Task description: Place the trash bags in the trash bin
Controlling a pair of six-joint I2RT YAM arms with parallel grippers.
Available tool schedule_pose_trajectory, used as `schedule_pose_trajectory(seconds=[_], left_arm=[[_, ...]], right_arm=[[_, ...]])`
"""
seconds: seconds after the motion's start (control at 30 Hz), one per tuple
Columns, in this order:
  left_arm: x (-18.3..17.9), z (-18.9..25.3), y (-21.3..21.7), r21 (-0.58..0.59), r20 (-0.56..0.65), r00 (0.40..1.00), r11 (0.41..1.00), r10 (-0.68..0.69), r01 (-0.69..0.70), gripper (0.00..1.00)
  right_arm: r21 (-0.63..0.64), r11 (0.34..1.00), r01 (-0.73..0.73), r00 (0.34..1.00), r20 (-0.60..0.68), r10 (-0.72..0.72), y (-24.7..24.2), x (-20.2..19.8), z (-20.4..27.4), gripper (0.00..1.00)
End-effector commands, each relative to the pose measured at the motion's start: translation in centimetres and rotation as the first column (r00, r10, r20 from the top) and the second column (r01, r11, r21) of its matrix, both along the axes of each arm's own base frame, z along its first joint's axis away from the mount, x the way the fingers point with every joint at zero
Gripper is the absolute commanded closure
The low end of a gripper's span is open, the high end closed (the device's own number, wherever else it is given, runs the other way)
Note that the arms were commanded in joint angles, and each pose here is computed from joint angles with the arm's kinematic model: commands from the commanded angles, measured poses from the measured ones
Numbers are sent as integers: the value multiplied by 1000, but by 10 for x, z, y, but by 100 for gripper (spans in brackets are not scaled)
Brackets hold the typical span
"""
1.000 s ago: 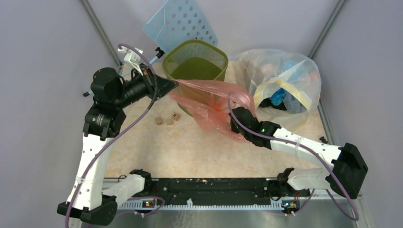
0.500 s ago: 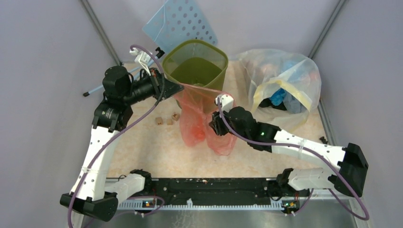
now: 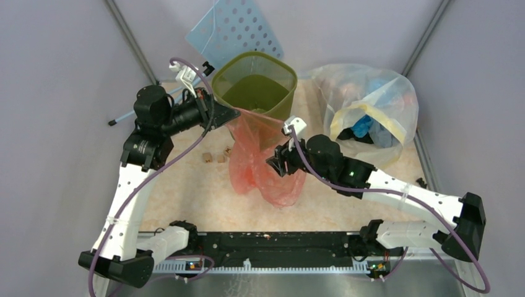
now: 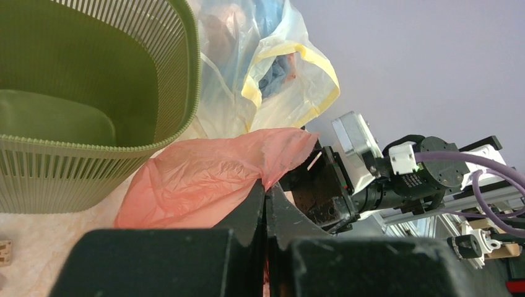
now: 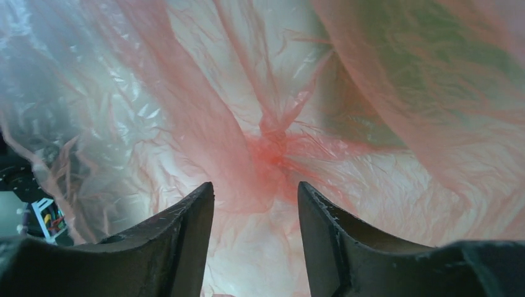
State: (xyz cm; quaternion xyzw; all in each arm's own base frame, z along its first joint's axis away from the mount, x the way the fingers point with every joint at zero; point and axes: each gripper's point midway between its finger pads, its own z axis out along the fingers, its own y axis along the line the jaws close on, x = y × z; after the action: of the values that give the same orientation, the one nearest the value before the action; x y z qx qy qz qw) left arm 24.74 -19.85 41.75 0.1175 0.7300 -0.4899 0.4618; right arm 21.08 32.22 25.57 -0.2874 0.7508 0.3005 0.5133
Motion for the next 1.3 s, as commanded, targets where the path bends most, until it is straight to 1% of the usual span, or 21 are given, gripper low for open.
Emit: schedule_pose_trajectory(seconds=[0.0, 0.03, 0.07, 0.13, 0.17, 0.2, 0.23, 0.27, 0.3, 0.33, 0.37, 0.47, 0.63, 0.7, 0.77, 0.83, 0.93, 1.0, 1.07, 1.17, 1.27], left_arm=[[3, 12, -1, -19, 46, 999, 1000, -10, 11, 100], [4, 11, -1, -19, 41, 999, 1000, -7, 8, 100], [4, 10, -1, -20, 39, 999, 1000, -6, 6, 100], [4, 10, -2, -26, 34, 999, 1000, -7, 8, 100], [4, 10, -2, -29, 33, 999, 1000, -10, 11, 100], [3, 10, -2, -31, 34, 999, 999, -13, 14, 100], [3, 11, -3, -33, 35, 999, 999, -14, 15, 100], [2, 12, -3, -34, 37, 999, 999, -16, 17, 100], [1, 13, -3, -35, 39, 999, 999, -18, 19, 100], [1, 13, -3, -36, 38, 999, 999, -19, 20, 100], [1, 15, -3, -38, 40, 999, 999, -17, 19, 100], [1, 15, -4, -46, 33, 999, 999, -22, 23, 100], [1, 16, -8, -82, 18, 999, 995, -46, 48, 100], [2, 16, -8, -87, 17, 999, 995, -44, 46, 100], [8, 13, -7, -77, 18, 1000, 997, -24, 25, 100], [16, 7, -7, -63, 8, 1000, 998, -8, 8, 100], [25, 1, -8, -52, 3, 1000, 999, -2, 2, 100], [32, 2, -9, -53, 7, 1000, 999, 1, -1, 100], [38, 7, -11, -66, 16, 1000, 998, -3, 4, 100], [44, 20, -15, -96, 32, 999, 995, -17, 20, 100], [48, 31, -17, -111, 48, 999, 994, -16, 22, 100]], right_arm=[[77, 987, -140, 988, 77, 134, 13, -20, 38, 43], [84, 985, -151, 986, 88, 143, 13, -22, 42, 39], [85, 984, -159, 984, 95, 150, 14, -24, 45, 29], [68, 990, -124, 989, 91, 118, 14, -19, 44, 27], [49, 995, -83, 993, 89, 79, 11, -13, 41, 31], [21, 999, -37, 996, 86, 35, 9, -5, 36, 40], [-3, 1000, 24, 996, 88, -23, 4, 5, 32, 55], [-25, 997, 73, 993, 93, -71, 2, 14, 28, 72], [-43, 993, 107, 990, 102, -102, 0, 21, 24, 87], [-59, 990, 130, 986, 113, -123, 0, 26, 20, 95], [-75, 989, 130, 985, 121, -120, 3, 29, 15, 99], [-117, 989, 88, 989, 130, -73, 19, 33, -3, 100], [-99, 995, 24, 987, 160, -8, 53, 40, -25, 100], [-101, 990, -95, 984, 143, 109, 73, 29, -29, 100], [-58, 962, -266, 956, 114, 271, 94, 5, -31, 100], [-2, 912, -410, 908, 96, 408, 104, -23, -31, 100], [28, 834, -550, 835, 39, 549, 105, -56, -44, 100], [22, 798, -603, 798, -6, 603, 103, -74, -57, 100], [-14, 767, -641, 767, -50, 640, 99, -93, -72, 100], [-56, 747, -663, 748, -89, 658, 94, -108, -84, 100], [-39, 739, -673, 739, -96, 667, 89, -118, -83, 100]])
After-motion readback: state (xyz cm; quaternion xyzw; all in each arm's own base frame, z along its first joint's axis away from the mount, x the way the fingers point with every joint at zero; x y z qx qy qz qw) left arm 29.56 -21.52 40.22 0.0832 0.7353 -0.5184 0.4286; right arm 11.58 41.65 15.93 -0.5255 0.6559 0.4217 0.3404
